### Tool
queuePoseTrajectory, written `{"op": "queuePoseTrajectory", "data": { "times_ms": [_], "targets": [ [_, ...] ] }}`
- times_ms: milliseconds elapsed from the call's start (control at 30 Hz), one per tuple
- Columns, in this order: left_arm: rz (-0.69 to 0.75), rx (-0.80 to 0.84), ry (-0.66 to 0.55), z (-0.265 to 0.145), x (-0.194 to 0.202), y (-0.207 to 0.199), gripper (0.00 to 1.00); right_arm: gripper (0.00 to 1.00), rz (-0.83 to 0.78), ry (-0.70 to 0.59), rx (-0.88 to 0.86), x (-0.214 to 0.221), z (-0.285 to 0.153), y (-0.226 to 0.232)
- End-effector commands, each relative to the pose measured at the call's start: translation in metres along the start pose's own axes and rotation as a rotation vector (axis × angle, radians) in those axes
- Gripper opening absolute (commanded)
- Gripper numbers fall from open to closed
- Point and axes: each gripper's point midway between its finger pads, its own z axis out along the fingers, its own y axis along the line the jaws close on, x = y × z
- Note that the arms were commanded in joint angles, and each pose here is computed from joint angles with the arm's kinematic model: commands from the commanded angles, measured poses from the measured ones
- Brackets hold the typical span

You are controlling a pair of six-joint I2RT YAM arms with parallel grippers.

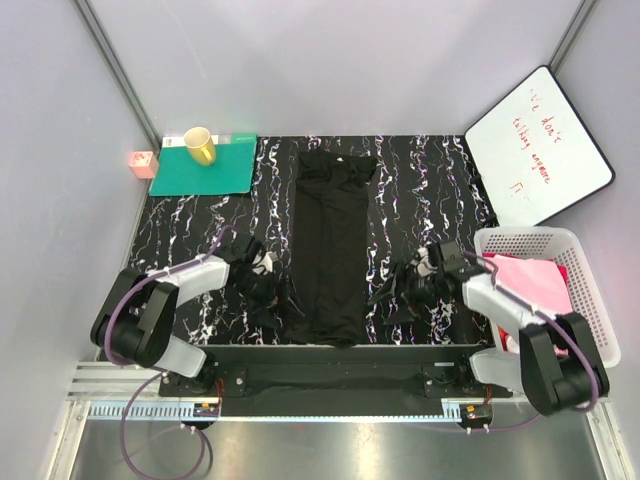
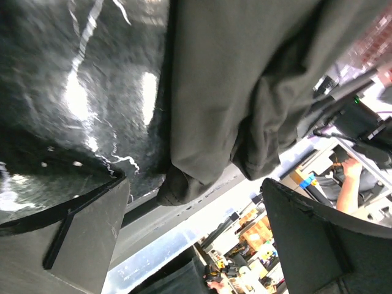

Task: Fold and stack the t-shirts
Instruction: Grab the bottom of the folded rectangular tshirt with both arms

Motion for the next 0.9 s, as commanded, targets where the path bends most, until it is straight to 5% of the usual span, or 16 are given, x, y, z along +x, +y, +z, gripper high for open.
{"op": "queuePoseTrajectory", "data": {
  "times_ms": [0, 633, 767, 867],
  "targets": [
    [0.044, 0.072, -0.034, 0.006, 0.003, 0.001, 0.98, 0.80, -0.003, -0.057, -0.082, 0.015, 0.017, 0.013],
    [-0.008, 0.037, -0.024, 0.016, 0.012, 0.020, 0.93, 0.82, -0.026, 0.034, 0.045, 0.044, 0.112, 0.009],
    [-0.008, 0.031, -0.026, 0.017, 0.009, 0.021, 0.72, 0.79, -0.036, 0.029, 0.076, 0.045, 0.108, 0.004],
    [-0.007, 0.033, -0.021, 0.018, 0.007, 0.019, 0.51, 0.58, -0.040, 0.044, 0.075, 0.048, 0.106, 0.005]
  ]
}}
